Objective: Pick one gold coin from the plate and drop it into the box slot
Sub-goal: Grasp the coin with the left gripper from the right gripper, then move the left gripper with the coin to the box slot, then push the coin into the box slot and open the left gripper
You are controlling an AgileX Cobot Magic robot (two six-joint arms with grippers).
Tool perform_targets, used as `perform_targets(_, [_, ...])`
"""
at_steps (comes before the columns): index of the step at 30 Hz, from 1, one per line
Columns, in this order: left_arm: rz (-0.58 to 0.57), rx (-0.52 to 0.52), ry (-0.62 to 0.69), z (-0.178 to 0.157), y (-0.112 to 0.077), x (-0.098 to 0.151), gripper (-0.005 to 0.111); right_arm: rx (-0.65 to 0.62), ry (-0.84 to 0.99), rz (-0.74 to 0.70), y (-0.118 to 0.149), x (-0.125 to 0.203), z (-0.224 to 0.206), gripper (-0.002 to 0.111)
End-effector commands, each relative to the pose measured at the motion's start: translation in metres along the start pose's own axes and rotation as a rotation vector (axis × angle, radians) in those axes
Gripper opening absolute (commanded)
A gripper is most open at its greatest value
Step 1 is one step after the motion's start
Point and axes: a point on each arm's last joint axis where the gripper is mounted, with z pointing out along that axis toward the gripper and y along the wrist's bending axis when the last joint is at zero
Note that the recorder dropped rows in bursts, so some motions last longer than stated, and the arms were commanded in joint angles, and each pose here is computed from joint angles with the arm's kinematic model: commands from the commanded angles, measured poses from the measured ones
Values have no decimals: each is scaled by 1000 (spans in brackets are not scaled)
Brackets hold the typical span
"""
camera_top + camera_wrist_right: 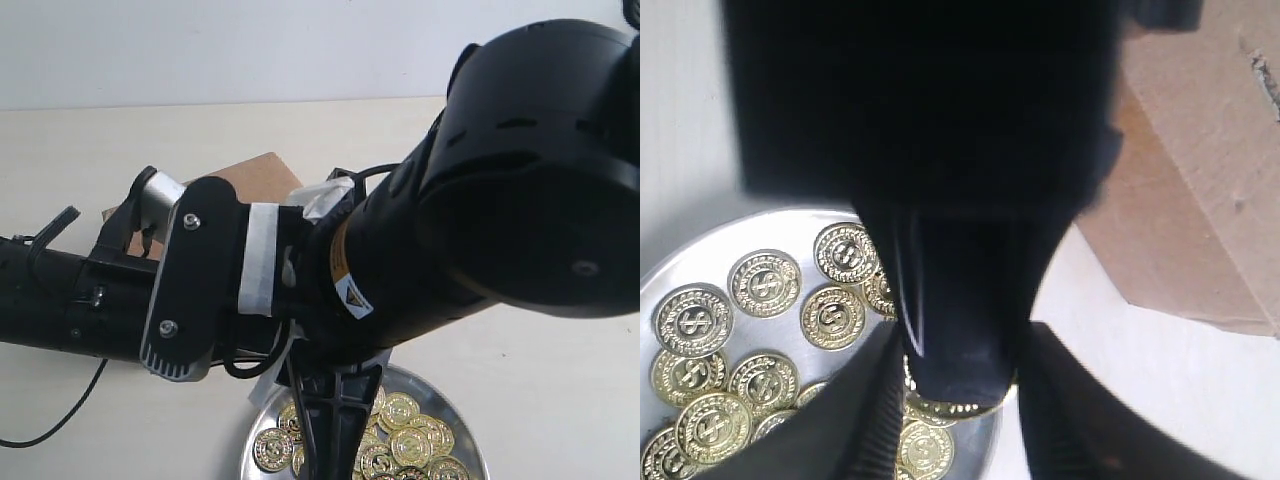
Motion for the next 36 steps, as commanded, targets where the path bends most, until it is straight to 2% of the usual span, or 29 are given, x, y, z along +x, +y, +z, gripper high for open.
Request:
perform_targets(1, [20, 5, 1, 1, -1, -1, 0, 5, -18, 45, -1, -3, -2, 54])
perform_targets(3, [20, 2, 1, 1, -1, -1, 0, 30, -1, 79, -3, -1, -2, 69])
perform_targets(4, [21, 1, 0, 1, -1, -1, 0, 43, 17, 94, -4, 1, -2, 73])
perform_targets(9, [53, -25, -5, 1, 1, -1, 0, 44, 113, 103, -3, 9, -3, 70])
perform_targets(13, [86, -100, -26, -1, 7, -4, 0, 39, 184, 168, -2, 16, -4, 53])
perform_targets(19, [163, -168, -51, -9, -2, -6, 0, 48, 200, 271, -2, 18, -6, 2])
perform_targets(22, [236, -212, -48, -16, -10, -5, 0, 48, 148, 302, -2, 15, -7, 0])
perform_targets(25, [340, -265, -69, -27, -23, -5, 0, 6, 75, 343, 4, 14, -7, 0])
perform_targets(30, [590, -386, -123, -50, -56, -14, 0, -59, 42, 390, 16, 24, 3, 0])
perform_targets(35, [841, -598, -205, -74, -79, -35, 0, -73, 91, 380, 26, 42, 16, 0])
perform_targets(36, [941, -675, -199, -79, -83, -43, 0, -76, 94, 378, 30, 47, 20, 0])
